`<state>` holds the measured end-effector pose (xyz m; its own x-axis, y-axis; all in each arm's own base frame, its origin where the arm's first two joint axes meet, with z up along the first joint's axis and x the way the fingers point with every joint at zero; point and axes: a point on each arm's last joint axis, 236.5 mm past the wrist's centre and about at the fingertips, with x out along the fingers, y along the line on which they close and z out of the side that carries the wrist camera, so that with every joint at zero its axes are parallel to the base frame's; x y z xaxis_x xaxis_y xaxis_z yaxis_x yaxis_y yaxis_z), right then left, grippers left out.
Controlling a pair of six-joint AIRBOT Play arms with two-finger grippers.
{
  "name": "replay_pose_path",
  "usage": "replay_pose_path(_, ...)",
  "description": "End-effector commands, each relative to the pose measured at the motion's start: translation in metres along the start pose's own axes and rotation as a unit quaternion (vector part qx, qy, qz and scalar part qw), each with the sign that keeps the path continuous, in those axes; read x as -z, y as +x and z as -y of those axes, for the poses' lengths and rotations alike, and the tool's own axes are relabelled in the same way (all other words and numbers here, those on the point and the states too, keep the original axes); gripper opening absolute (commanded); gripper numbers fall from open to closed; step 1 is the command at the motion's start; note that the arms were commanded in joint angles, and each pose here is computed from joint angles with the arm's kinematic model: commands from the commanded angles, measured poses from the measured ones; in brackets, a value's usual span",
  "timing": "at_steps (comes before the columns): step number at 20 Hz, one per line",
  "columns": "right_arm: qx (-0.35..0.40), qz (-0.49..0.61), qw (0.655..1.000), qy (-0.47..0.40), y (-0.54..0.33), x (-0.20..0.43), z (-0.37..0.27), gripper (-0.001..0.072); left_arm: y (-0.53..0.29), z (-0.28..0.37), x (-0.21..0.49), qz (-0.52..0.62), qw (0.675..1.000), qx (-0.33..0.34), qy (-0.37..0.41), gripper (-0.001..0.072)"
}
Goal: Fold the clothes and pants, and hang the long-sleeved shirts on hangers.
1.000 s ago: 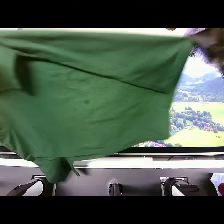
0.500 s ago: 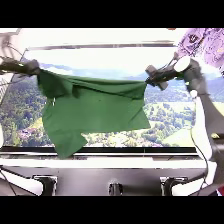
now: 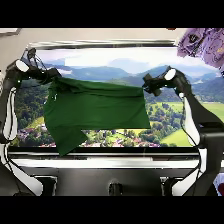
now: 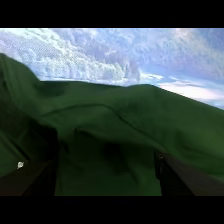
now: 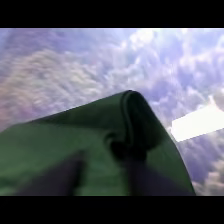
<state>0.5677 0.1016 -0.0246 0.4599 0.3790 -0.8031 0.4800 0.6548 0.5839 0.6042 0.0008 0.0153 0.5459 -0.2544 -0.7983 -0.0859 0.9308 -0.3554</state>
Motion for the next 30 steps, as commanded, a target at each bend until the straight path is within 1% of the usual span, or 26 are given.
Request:
replay_pose_path(1,0.003,0.002,0.997,-0.075,-0.065,-0.012,0.003,0.0441,-0.045,-0.010,-0.002,-0.018,1.000,-0.005,-0.011,0.0647)
replay_pose_path(4,0.033,0.009,0.980,-0.194,-0.130,-0.029,0.032,0.0443,-0.105,-0.041,0.005,-0.036,0.999,-0.026,-0.029,0.0646)
replay_pose_path(5,0.038,-0.005,0.975,-0.219,-0.149,-0.029,0.046,0.0466,-0.124,-0.052,0.005,-0.032,0.998,-0.030,-0.045,0.0645)
replay_pose_path(6,0.041,-0.032,0.971,-0.234,-0.162,-0.023,0.062,0.0511,-0.140,-0.062,0.007,-0.026,0.997,-0.034,-0.057,0.0646)
replay_pose_path(7,0.038,-0.071,0.966,-0.247,-0.172,-0.012,0.079,0.0510,-0.153,-0.072,0.015,-0.030,0.996,-0.039,-0.071,0.0644)
replay_pose_path(8,0.014,-0.094,0.968,-0.231,-0.178,-0.005,0.089,0.0510,-0.162,-0.079,0.025,-0.036,0.994,-0.042,-0.089,0.0644)
replay_pose_path(9,-0.034,-0.103,0.972,-0.207,-0.181,0.000,0.092,0.0520,-0.169,-0.085,0.037,-0.041,0.993,-0.043,-0.104,0.0644)
replay_pose_path(10,-0.050,-0.130,0.973,-0.186,-0.179,0.011,0.107,0.0572,-0.173,-0.090,0.049,-0.047,0.991,-0.046,-0.116,0.0644)
replay_pose_path(11,-0.049,-0.162,0.972,-0.165,-0.173,0.027,0.125,0.0573,-0.174,-0.095,0.064,-0.057,0.989,-0.049,-0.129,0.0644)
replay_pose_path(12,-0.056,-0.184,0.972,-0.137,-0.163,0.040,0.138,0.0613,-0.174,-0.098,0.077,-0.068,0.986,-0.051,-0.141,0.0644)
replay_pose_path(15,-0.072,-0.226,0.966,-0.106,-0.129,0.082,0.160,0.0673,-0.164,-0.100,0.108,-0.105,0.981,-0.049,-0.157,0.0644)
replay_pose_path(19,-0.066,-0.233,0.964,-0.108,-0.089,0.114,0.172,0.0673,-0.157,-0.102,0.117,-0.119,0.978,-0.049,-0.162,0.0644)
replay_pose_path(23,-0.065,-0.281,0.950,-0.121,-0.061,0.150,0.170,0.0673,-0.155,-0.103,0.118,-0.121,0.978,-0.048,-0.163,0.0644)
replay_pose_path(30,-0.066,-0.287,0.947,-0.127,-0.050,0.160,0.159,0.0670,-0.154,-0.103,0.118,-0.123,0.978,-0.048,-0.163,0.0644)
